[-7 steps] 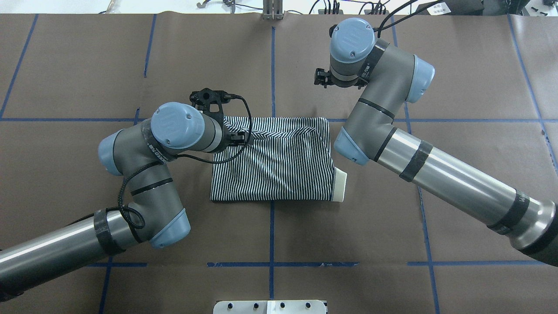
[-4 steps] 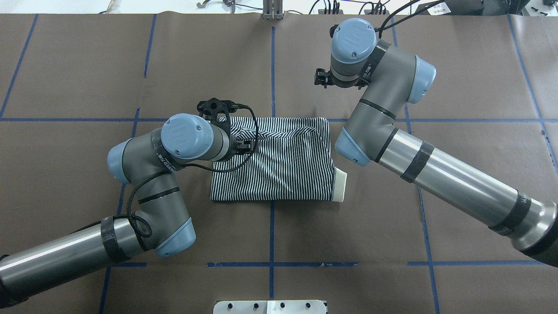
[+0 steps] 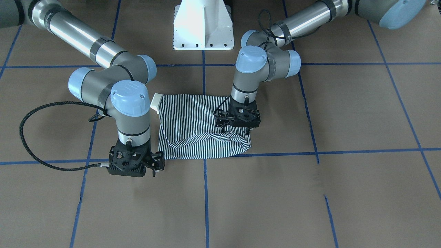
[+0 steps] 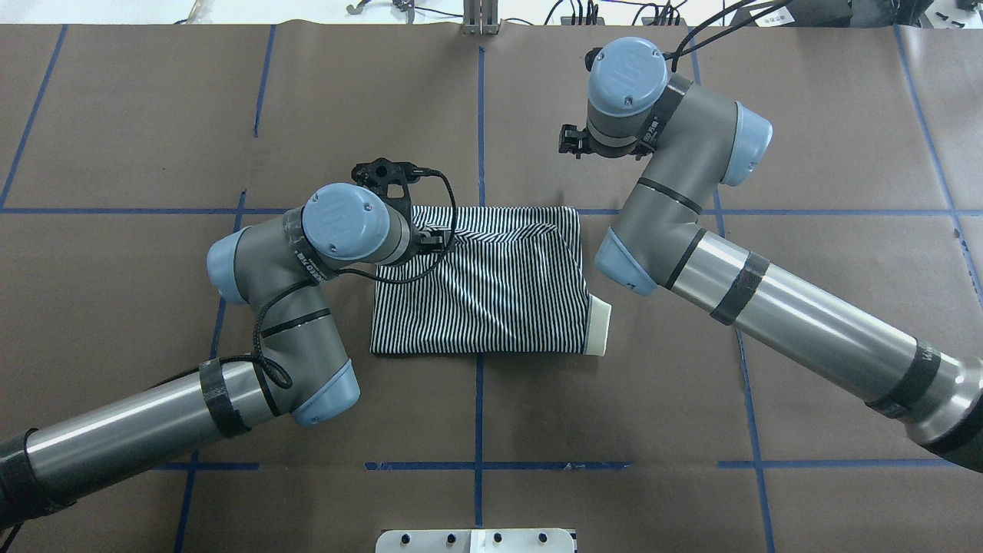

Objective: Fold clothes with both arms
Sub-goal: 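Release the shirt and raise the left gripper away while the right gripper lifts clear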

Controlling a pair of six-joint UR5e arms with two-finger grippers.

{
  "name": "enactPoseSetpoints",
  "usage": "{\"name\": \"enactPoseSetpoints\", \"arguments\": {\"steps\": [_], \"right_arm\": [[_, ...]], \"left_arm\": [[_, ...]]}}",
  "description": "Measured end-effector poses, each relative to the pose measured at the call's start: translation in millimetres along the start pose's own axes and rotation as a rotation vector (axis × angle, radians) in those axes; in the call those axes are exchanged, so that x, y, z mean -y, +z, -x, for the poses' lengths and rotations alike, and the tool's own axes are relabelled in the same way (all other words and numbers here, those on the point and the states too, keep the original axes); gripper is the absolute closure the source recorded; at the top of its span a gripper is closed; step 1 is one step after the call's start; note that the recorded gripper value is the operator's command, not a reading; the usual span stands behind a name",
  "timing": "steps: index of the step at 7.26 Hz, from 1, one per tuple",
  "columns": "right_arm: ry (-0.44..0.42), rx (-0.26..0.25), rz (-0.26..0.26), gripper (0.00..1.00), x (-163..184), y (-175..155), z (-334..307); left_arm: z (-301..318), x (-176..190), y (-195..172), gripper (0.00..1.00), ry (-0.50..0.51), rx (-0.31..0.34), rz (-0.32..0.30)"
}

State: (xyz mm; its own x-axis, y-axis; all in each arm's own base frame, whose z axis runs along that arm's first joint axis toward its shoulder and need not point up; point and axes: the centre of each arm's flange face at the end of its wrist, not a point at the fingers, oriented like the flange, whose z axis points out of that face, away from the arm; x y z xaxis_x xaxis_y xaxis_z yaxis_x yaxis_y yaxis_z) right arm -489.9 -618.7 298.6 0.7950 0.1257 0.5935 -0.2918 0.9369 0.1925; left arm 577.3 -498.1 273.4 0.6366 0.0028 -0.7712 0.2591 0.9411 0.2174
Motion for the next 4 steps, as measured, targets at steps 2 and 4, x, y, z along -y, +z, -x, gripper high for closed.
{"name": "enactPoseSetpoints", "arguments": {"steps": [2, 4], "right_arm": [[-0.005, 0.017, -0.008, 0.00, -5, 8, -7], [-0.008, 0.041, -0.016, 0.00, -9, 11, -11]], "left_arm": [[21, 42, 18, 0.00, -0.011, 0.060, -0.027], [55, 88, 25, 0.00, 0.022, 0.117, -0.054]]}}
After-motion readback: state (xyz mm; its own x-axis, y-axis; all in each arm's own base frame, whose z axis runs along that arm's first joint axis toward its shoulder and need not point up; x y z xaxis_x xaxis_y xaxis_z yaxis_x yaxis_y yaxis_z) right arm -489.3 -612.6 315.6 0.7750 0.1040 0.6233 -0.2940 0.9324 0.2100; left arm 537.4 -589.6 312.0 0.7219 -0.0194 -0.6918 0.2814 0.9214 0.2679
